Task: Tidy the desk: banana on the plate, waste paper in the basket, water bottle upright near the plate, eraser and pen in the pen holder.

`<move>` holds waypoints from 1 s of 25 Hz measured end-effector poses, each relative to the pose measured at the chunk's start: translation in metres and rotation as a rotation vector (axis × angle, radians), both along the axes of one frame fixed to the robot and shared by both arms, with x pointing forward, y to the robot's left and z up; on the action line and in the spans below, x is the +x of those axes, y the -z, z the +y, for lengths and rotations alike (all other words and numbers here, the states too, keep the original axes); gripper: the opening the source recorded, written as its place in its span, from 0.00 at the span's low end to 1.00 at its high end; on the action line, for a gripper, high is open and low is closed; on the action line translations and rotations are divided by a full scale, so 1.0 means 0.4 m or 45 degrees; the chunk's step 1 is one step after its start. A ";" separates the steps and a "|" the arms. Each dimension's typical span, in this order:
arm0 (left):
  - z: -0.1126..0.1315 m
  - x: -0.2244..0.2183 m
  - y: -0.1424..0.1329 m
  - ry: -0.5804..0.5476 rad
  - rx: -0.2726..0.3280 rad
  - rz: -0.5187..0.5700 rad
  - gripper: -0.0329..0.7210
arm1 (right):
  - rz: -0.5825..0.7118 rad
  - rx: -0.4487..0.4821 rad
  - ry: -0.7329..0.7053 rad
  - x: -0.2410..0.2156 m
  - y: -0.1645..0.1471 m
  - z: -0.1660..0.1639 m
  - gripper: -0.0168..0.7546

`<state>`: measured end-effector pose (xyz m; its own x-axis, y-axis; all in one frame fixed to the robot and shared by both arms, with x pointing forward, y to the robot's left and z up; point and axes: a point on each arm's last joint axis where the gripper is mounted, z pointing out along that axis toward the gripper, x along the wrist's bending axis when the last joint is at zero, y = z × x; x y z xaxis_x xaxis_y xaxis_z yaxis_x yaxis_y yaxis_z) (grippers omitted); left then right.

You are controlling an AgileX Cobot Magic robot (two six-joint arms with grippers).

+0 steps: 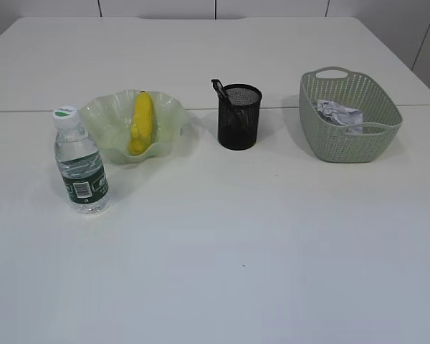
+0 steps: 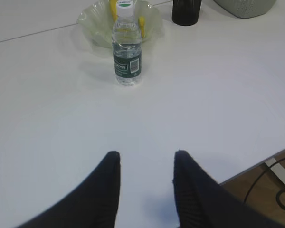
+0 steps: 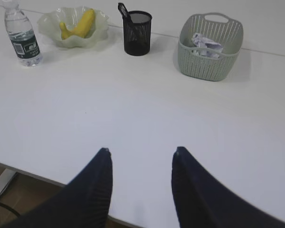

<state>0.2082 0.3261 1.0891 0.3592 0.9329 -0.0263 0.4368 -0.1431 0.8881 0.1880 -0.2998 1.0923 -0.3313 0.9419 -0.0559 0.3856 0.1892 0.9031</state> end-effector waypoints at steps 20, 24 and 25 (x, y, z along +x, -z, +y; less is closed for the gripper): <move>-0.042 0.060 0.082 0.049 -0.009 0.047 0.50 | 0.169 -0.046 -0.074 0.071 0.111 0.025 0.45; -0.043 0.060 0.082 0.052 -0.008 0.047 0.71 | 0.131 0.014 -0.101 0.085 0.117 0.037 0.52; -0.043 0.060 0.082 0.052 -0.008 0.047 0.74 | 0.134 0.013 -0.100 0.086 0.119 0.037 0.55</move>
<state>0.2321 0.3090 1.0564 0.3956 0.9173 -0.0463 0.4632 -0.1557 0.8725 0.2224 -0.2850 1.0447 -0.4079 0.9130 -0.0072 0.4627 0.2135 0.8604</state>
